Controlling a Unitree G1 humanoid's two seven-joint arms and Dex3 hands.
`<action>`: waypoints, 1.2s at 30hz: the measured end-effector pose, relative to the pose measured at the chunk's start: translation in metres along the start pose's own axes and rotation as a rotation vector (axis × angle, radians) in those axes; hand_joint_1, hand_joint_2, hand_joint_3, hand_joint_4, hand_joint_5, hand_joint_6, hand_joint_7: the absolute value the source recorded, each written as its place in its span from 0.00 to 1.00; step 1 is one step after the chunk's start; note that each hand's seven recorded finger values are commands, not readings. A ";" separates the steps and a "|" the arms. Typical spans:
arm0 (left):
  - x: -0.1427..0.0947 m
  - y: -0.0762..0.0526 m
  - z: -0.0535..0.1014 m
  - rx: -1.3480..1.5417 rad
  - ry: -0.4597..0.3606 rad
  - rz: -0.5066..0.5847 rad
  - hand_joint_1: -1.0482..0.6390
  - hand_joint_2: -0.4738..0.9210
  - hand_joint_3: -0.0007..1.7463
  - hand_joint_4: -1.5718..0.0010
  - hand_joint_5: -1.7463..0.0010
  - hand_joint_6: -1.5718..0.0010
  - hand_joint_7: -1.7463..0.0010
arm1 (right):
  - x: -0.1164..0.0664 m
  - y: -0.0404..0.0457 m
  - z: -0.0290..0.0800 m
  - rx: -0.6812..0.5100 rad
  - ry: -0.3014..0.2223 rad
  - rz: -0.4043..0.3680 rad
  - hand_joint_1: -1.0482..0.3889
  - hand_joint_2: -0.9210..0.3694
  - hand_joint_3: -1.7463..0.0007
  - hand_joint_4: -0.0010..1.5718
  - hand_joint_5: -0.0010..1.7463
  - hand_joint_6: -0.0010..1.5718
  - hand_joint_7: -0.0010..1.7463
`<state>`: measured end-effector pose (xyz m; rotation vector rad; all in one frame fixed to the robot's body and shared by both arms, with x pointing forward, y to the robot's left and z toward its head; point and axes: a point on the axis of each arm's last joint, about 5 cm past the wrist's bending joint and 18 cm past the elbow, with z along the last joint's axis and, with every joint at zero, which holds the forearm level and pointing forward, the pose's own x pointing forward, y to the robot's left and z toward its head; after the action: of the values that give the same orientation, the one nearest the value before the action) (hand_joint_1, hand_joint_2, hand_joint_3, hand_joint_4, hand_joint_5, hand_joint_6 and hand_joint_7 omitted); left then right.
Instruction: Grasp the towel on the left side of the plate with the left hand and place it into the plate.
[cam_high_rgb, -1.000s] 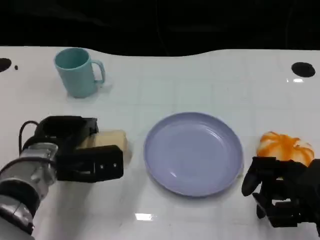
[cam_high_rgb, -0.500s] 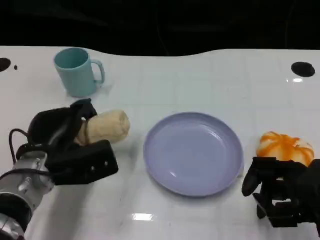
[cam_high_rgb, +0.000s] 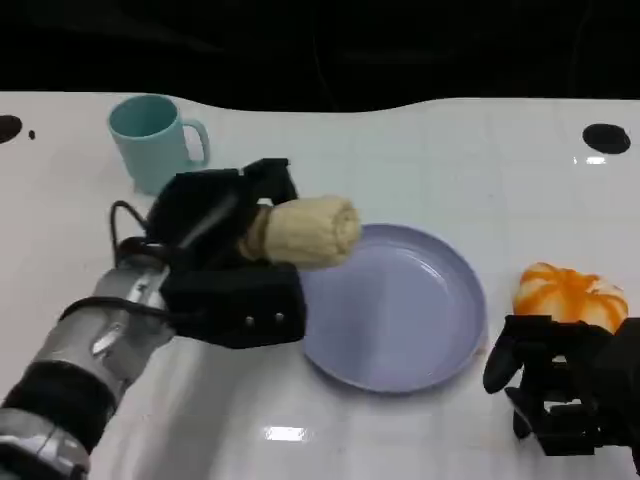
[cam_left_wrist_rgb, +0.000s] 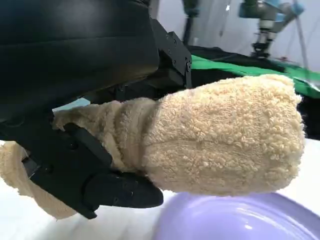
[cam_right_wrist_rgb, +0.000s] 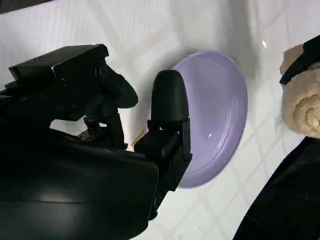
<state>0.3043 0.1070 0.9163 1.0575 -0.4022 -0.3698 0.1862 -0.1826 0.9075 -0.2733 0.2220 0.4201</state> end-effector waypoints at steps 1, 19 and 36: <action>0.003 -0.001 0.004 0.006 -0.013 -0.003 0.51 0.66 0.61 0.42 0.00 0.57 0.00 | 0.000 0.0001 0.000 0.000 0.001 0.000 0.78 0.20 0.43 0.43 0.95 0.42 0.84; 0.028 -0.024 0.052 -0.031 -0.106 -0.201 0.48 0.85 0.36 0.57 0.09 0.54 0.44 | -0.002 0.0011 0.001 0.000 0.001 0.001 0.77 0.21 0.43 0.42 0.96 0.42 0.83; 0.030 -0.011 0.051 0.090 -0.139 -0.351 0.07 1.00 0.05 0.97 0.85 0.99 1.00 | -0.002 0.0010 0.002 -0.004 -0.004 0.002 0.77 0.21 0.42 0.42 0.95 0.42 0.83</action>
<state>0.3040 0.0492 0.9327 1.1958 -0.3592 -0.7465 0.1842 -0.1819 0.9096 -0.2762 0.2179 0.4233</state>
